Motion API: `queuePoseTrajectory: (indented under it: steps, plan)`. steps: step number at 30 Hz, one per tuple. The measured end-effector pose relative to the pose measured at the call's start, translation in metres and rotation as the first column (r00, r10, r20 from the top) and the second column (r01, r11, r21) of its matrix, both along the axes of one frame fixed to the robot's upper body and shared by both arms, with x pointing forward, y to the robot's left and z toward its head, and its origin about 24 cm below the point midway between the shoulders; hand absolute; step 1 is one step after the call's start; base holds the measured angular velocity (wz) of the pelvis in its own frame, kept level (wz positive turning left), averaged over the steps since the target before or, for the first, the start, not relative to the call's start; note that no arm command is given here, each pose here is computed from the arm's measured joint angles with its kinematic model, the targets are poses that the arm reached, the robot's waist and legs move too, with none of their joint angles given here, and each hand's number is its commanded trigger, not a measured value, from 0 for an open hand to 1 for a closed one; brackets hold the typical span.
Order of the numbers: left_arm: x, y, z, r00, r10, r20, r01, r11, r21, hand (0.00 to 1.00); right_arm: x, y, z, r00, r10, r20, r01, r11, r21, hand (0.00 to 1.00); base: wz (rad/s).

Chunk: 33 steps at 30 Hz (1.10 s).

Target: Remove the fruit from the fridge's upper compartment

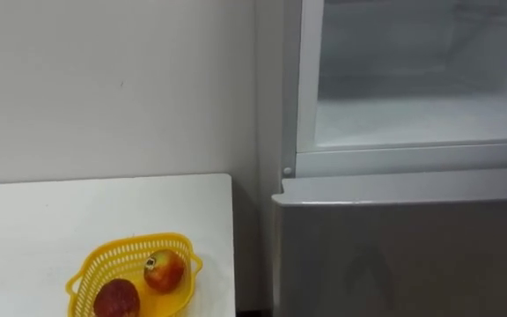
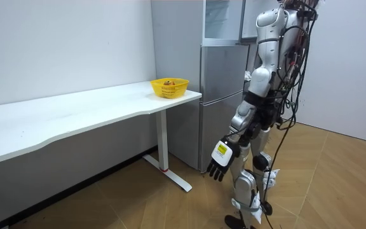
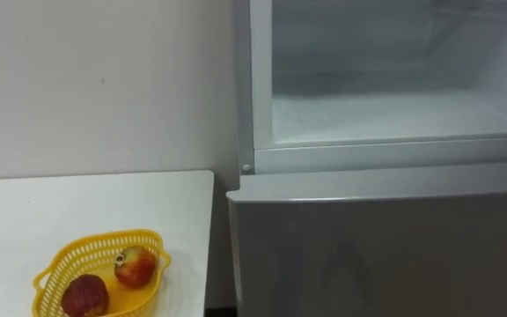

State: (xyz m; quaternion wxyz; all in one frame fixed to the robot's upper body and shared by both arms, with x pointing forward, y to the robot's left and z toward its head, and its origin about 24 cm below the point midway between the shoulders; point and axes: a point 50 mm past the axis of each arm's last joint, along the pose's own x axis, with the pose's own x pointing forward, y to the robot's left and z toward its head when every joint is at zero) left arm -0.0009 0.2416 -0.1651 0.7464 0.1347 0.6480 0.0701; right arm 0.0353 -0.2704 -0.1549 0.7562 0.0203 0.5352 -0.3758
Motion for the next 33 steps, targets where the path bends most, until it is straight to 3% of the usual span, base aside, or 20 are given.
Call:
queuePoseTrajectory:
  steps: [2,4,6,8,11,16,18,23,33]
  plan:
    - [-0.005,0.003,0.001,0.999,0.034,-0.006,-0.034,0.999,0.009,0.0,-0.005,-0.007,0.002,0.976,-0.211,0.058,0.21,0.977,0.031,0.0,0.15]
    - [-0.013,0.007,0.002,0.997,0.076,-0.014,-0.076,0.997,0.021,0.0,-0.012,-0.016,0.003,0.891,-0.44,0.115,0.432,0.898,0.086,0.0,0.03]
    - [-0.015,0.009,0.003,0.996,0.094,-0.009,-0.094,0.995,0.025,0.0,-0.016,-0.021,0.005,0.783,-0.6,0.163,0.583,0.8,0.141,0.0,-0.04]
    - [-0.014,0.012,0.004,0.992,0.125,0.007,-0.125,0.992,0.025,0.0,-0.02,-0.026,0.006,0.589,-0.779,0.213,0.745,0.626,0.229,0.0,-0.04]
    - [-0.013,0.015,0.005,0.99,0.142,0.017,-0.143,0.989,0.03,0.0,-0.018,-0.031,0.009,0.377,-0.891,0.254,0.831,0.447,0.333,0.0,-0.02]
    - [-0.009,0.016,0.005,0.99,0.138,0.029,-0.138,0.99,0.026,0.0,-0.001,-0.042,0.016,0.117,-0.947,0.299,0.843,0.254,0.474,0.0,-0.08]
    - [-0.007,0.016,0.006,0.99,0.136,0.035,-0.137,0.99,0.023,0.0,0.011,-0.049,0.023,0.074,-0.939,0.334,0.813,0.252,0.526,0.0,-0.12]
    - [-0.005,0.02,0.009,0.988,0.142,0.059,-0.143,0.989,0.023,0.0,0.056,-0.077,0.065,-0.003,-0.864,0.504,0.678,0.369,0.636,0.0,-0.03]
    - [-0.005,0.02,0.009,0.988,0.14,0.069,-0.142,0.99,0.022,0.0,0.104,-0.104,0.132,-0.109,-0.725,0.68,0.508,0.547,0.665,0.0,-0.02]
